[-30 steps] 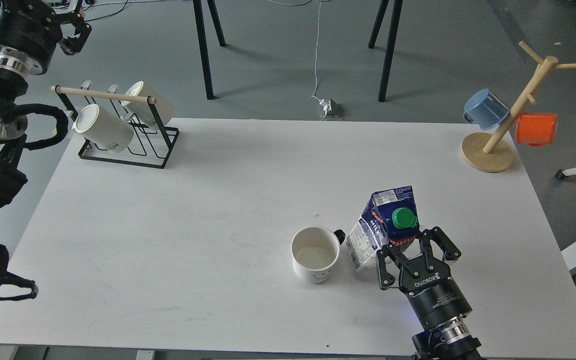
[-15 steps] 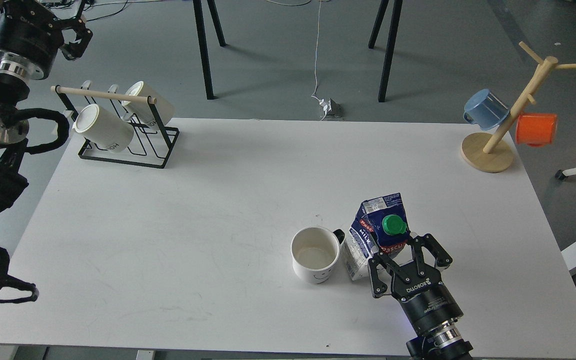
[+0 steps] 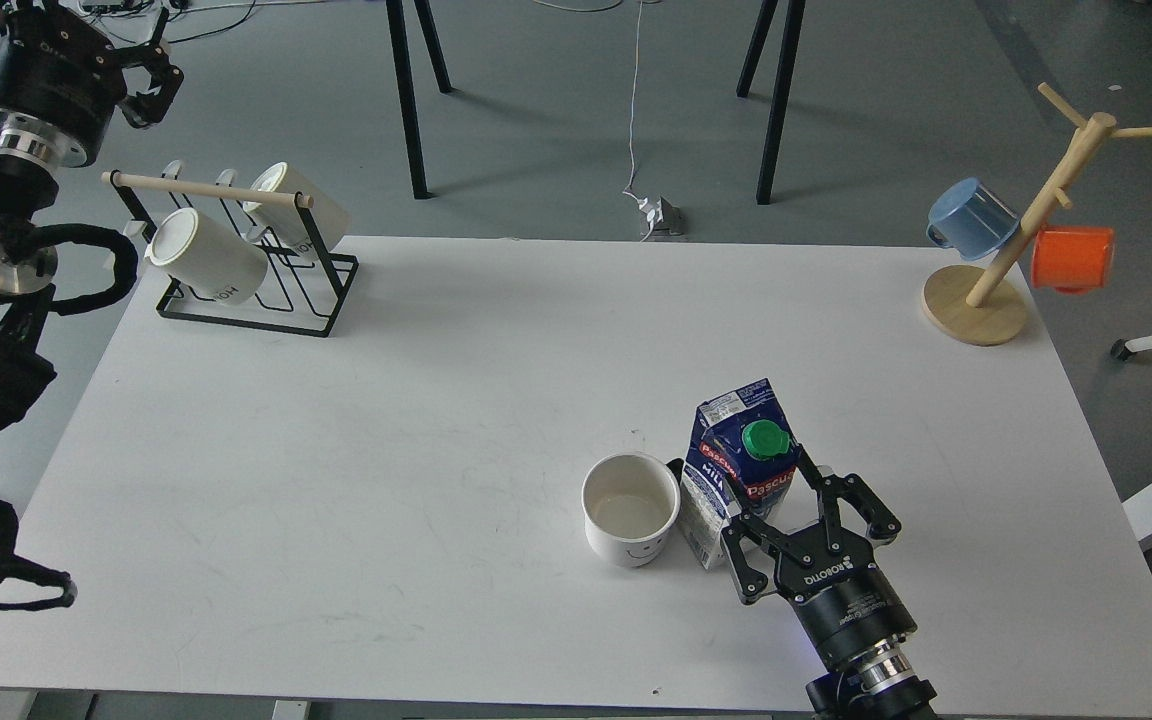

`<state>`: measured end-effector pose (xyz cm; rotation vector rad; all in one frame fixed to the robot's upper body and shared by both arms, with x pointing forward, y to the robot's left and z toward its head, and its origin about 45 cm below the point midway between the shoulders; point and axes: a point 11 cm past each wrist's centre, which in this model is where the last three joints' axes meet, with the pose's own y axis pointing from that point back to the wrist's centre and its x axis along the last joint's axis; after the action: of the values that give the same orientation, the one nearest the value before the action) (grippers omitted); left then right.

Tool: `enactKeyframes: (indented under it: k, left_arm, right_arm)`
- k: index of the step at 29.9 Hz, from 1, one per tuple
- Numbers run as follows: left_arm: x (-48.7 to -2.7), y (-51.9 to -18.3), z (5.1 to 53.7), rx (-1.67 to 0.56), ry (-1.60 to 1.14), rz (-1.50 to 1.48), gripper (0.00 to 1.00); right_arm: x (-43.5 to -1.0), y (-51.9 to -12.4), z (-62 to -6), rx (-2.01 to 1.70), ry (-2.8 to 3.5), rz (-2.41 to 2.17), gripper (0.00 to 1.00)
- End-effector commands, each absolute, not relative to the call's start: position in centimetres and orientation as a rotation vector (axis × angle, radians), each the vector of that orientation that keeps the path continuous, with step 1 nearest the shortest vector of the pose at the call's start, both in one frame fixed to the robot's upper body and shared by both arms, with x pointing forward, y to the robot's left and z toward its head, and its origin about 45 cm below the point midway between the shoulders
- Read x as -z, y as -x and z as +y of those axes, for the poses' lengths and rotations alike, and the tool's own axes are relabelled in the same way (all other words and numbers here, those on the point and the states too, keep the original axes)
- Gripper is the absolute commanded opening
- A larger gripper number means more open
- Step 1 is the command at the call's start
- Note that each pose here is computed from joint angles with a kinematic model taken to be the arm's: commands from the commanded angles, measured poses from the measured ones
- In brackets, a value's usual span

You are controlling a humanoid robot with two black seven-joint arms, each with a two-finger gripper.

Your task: Place cup and milk with both arms

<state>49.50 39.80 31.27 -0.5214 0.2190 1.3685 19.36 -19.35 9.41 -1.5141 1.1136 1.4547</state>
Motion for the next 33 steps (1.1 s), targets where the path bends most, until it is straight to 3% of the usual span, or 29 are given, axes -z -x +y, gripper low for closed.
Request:
enactKeyframes:
  k: [1,21,25,33]
  left_arm:
    - [-31.3,-49.5,39.9,-1.369,0.522,0.218,0.99]
    - [-31.5,-49.4,40.2,-1.374,0.521,0.212,0.99]
    - [-31.5,-49.4,40.4,-1.377,0.524,0.211,0.99]
    - [-30.7,-49.1,40.5,-1.384,0.517,0.225,0.99]
  right_arm:
    - [-9.3,-19.2,-19.4,-1.458,1.509,1.116,0.9]
    - [-7.1,-13.9,-20.9,-1.568,1.458,1.218,0.99]
    - [-7.1,-12.9,-23.6,-1.542,1.466,1.293,0.99]
    - [-12.2,-15.9,-32.3,-1.253,1.575,1.42,0.99]
